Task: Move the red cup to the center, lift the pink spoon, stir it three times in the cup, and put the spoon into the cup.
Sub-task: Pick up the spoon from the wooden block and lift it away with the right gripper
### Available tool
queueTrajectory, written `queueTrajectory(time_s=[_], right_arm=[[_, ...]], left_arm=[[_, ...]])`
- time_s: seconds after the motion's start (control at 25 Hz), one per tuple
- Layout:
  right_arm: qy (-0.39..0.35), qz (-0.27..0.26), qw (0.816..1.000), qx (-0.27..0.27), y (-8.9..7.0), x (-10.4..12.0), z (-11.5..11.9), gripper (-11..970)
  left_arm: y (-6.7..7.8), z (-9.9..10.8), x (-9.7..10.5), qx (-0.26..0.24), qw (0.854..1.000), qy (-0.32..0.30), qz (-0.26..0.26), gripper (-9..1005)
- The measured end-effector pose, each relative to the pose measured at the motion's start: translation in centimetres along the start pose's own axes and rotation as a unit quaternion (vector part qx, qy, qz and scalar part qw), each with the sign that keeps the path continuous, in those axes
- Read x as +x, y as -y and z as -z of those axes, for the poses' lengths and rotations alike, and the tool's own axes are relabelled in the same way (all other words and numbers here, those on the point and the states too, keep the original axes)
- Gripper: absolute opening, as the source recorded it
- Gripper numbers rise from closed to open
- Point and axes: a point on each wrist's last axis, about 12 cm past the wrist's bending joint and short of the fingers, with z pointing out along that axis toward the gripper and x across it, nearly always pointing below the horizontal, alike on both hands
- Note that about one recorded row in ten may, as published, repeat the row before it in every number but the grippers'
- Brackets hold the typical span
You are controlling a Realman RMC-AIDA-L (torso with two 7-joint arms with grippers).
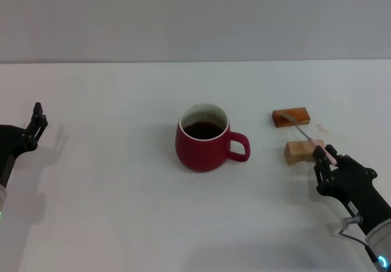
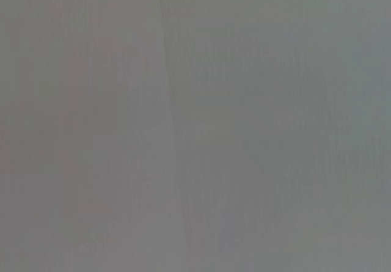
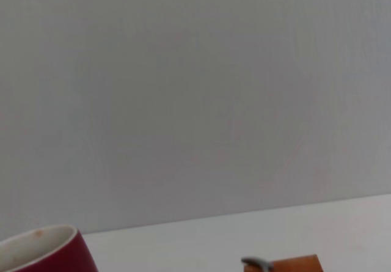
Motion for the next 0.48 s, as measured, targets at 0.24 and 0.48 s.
queueTrajectory(time_s=[0.24,0.48], right_arm=[[0.017,0.000,1.000,-0.013,-0.45,-0.63,-0.50,151],[0.030,0.001,0.999,-0.017,-0.47,-0.99,-0.55,149]], left_arm=[[-0.07,0.03,0.08,0.000,1.000,-0.002,-0.002,840],[-0.06,0.00,0.08,0.000,1.000,-0.002,-0.003,840]])
